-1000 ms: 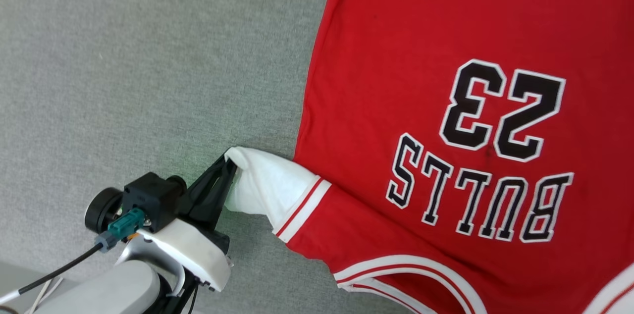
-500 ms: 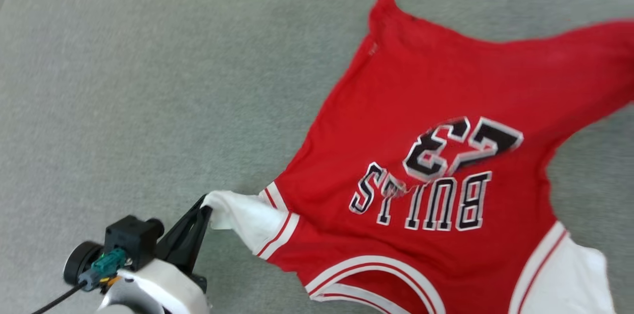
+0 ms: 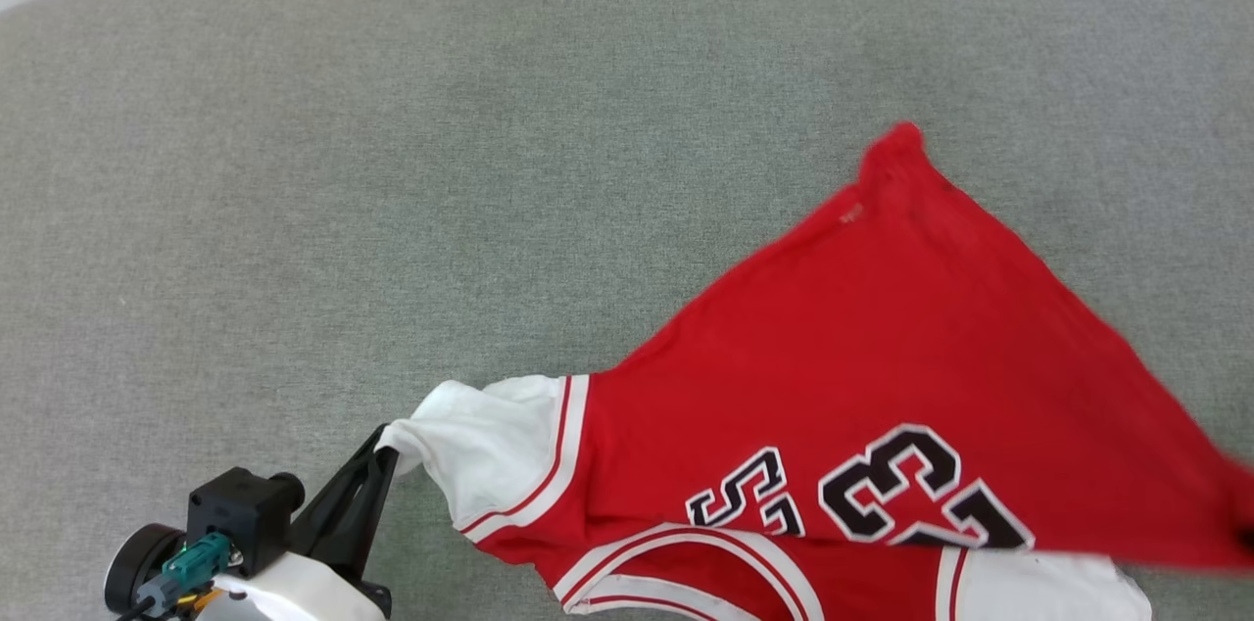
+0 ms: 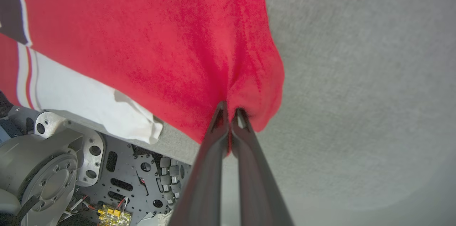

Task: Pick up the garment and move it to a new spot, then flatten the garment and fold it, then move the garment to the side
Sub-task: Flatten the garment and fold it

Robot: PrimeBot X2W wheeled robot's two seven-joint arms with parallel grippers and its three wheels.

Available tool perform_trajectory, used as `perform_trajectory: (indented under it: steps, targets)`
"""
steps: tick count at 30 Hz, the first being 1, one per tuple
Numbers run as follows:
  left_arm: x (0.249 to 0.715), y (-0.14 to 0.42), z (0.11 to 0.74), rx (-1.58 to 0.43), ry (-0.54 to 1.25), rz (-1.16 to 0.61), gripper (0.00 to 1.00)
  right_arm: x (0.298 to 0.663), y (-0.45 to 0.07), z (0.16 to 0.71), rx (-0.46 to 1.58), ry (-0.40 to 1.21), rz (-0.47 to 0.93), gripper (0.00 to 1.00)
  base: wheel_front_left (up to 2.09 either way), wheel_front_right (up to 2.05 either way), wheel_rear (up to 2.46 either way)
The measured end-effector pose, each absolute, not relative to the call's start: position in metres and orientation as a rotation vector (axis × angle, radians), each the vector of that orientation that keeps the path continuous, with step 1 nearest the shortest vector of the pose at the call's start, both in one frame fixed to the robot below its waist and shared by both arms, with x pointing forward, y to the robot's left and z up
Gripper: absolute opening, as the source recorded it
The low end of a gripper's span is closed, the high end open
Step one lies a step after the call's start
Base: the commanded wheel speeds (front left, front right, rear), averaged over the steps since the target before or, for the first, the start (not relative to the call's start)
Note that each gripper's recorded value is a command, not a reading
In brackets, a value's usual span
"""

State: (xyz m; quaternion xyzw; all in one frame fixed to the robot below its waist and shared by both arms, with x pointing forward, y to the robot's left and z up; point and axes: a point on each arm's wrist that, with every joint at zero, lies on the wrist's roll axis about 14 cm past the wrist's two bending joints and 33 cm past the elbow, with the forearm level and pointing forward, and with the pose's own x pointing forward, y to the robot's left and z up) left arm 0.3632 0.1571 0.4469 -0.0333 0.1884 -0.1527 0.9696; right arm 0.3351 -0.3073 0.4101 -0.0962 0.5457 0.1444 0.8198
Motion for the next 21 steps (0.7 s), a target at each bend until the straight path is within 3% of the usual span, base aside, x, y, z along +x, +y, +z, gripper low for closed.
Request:
perform_trajectory:
  steps: [4,11,12,13,14,21]
  targets:
    - [0.36,0.156,0.445,-0.07,0.389,-0.316,0.0,0.284,-0.301,0.378,-0.118,1.262,0.305,0.0,0.0,0.0,0.0]
    - [0.358,0.158,0.443,-0.059,0.396,-0.317,0.0,0.242,-0.281,0.353,-0.042,1.329,0.322,0.0,0.0,0.0,0.0]
    - [0.358,0.158,0.443,-0.059,0.395,-0.317,0.0,0.245,-0.282,0.354,-0.044,1.316,0.314,0.07,0.0,0.0,0.0]
    - [0.358,0.157,0.443,-0.059,0.394,-0.317,0.0,0.252,-0.286,0.358,-0.053,1.291,0.299,0.75,0.0,0.0,0.0]
    - [0.358,0.157,0.444,-0.059,0.393,-0.317,0.0,0.26,-0.289,0.363,-0.068,1.264,0.292,1.0,0.0,0.0,0.0]
    - [0.354,0.157,0.447,-0.061,0.383,-0.315,0.0,0.347,-0.297,0.436,-0.182,0.966,0.282,1.0,0.0,0.0,0.0]
